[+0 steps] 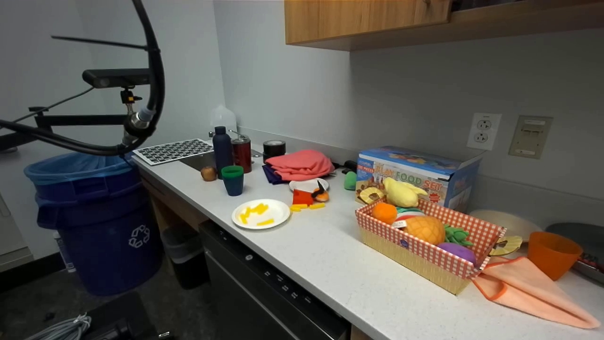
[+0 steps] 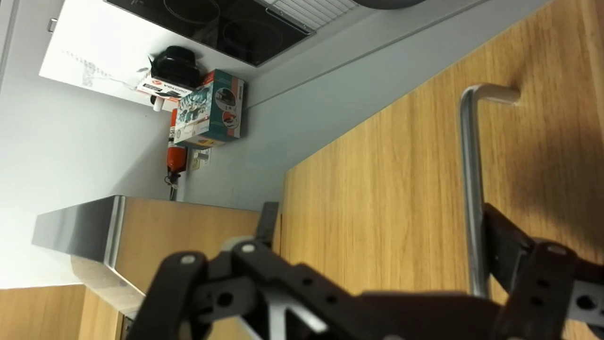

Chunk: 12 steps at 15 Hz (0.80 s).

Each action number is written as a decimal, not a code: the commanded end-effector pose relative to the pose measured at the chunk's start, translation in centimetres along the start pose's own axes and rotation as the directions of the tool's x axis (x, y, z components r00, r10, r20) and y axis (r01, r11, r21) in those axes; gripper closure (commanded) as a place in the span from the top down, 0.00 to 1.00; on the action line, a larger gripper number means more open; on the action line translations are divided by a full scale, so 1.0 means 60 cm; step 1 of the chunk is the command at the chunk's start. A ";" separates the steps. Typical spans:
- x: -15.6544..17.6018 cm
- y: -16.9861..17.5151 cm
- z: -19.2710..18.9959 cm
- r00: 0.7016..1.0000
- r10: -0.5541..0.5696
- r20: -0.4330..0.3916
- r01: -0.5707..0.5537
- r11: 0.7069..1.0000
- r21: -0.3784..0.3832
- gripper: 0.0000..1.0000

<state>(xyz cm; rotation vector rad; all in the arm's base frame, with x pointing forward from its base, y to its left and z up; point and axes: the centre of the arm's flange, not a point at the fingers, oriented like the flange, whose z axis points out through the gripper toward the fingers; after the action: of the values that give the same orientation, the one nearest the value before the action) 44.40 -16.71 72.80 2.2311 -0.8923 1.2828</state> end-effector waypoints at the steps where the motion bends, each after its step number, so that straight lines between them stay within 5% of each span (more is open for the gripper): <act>1: 0.065 0.109 -0.021 0.999 -0.020 -0.029 0.015 0.989 -0.149 1.00; 12: 0.068 0.125 -0.035 0.999 -0.043 -0.016 0.041 0.991 -0.129 1.00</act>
<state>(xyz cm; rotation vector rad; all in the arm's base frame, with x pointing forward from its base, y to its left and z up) 43.50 -17.71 73.16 2.2607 -0.8623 1.2651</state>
